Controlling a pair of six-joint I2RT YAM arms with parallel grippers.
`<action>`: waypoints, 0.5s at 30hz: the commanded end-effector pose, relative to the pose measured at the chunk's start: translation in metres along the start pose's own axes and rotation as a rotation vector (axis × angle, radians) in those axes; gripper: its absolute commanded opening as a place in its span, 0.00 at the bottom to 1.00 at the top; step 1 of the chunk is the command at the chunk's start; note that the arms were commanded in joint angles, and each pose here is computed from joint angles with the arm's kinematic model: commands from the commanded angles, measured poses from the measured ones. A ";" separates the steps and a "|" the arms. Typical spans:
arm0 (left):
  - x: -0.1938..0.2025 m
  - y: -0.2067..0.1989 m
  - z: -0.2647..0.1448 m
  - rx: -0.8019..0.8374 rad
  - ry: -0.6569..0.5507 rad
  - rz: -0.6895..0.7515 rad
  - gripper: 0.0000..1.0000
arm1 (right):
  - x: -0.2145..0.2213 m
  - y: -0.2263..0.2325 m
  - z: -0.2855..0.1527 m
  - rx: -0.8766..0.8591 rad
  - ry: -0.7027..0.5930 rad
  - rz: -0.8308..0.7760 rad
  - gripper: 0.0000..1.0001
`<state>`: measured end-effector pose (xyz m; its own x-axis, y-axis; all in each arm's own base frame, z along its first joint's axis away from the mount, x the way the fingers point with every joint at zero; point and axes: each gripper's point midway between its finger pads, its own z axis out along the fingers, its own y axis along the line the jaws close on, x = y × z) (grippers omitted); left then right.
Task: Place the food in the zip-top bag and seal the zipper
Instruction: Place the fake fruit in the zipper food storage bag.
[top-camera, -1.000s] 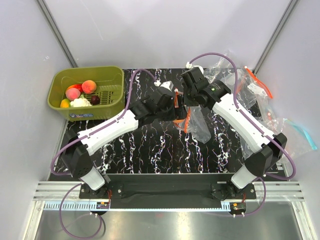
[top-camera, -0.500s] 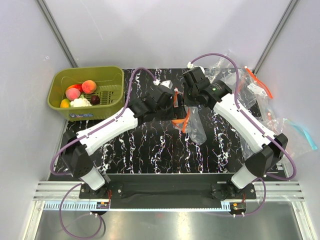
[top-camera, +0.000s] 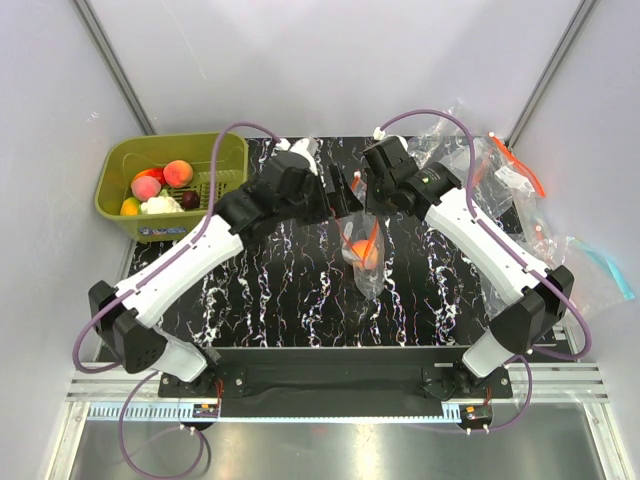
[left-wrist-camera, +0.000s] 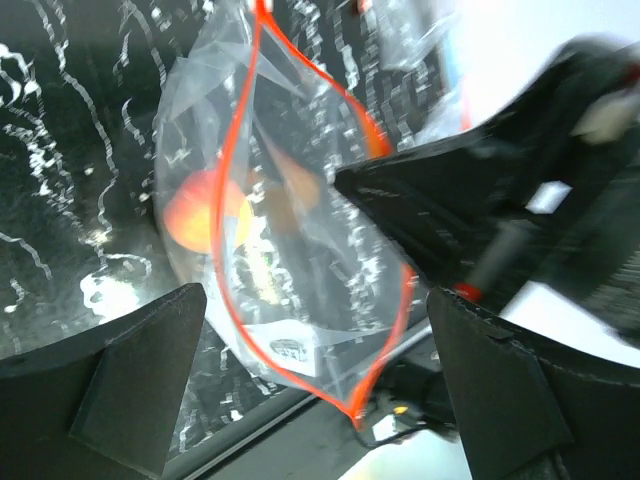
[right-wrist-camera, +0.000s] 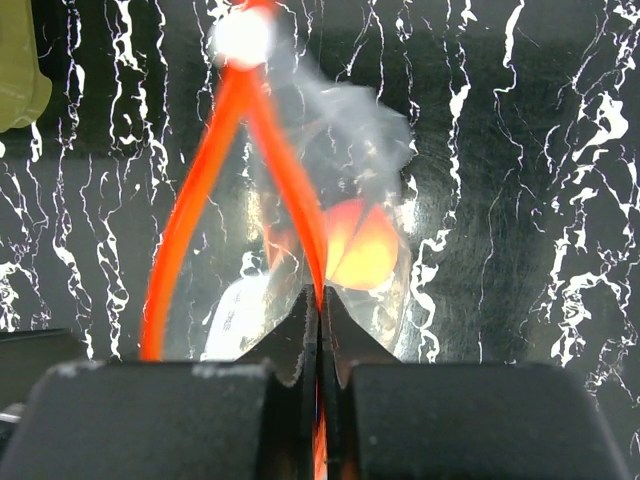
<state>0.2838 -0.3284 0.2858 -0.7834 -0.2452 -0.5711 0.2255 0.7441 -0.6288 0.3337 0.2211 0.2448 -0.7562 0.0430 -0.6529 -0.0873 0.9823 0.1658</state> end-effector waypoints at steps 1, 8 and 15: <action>-0.028 -0.024 -0.028 0.140 -0.067 -0.038 0.99 | -0.011 0.007 -0.003 -0.034 -0.046 0.019 0.00; -0.113 0.068 -0.083 -0.156 -0.264 -0.081 0.99 | -0.013 0.002 -0.005 0.000 -0.031 -0.021 0.00; -0.181 0.192 -0.156 -0.582 -0.431 -0.082 0.99 | -0.016 -0.004 -0.007 0.030 -0.030 -0.071 0.00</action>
<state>0.3808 -0.1058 0.3451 -0.5122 -0.5187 -0.6846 -0.1485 0.8385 -0.5242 0.3363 0.2195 0.2434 -0.7592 -0.0004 -0.6509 -0.1089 0.9860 0.1263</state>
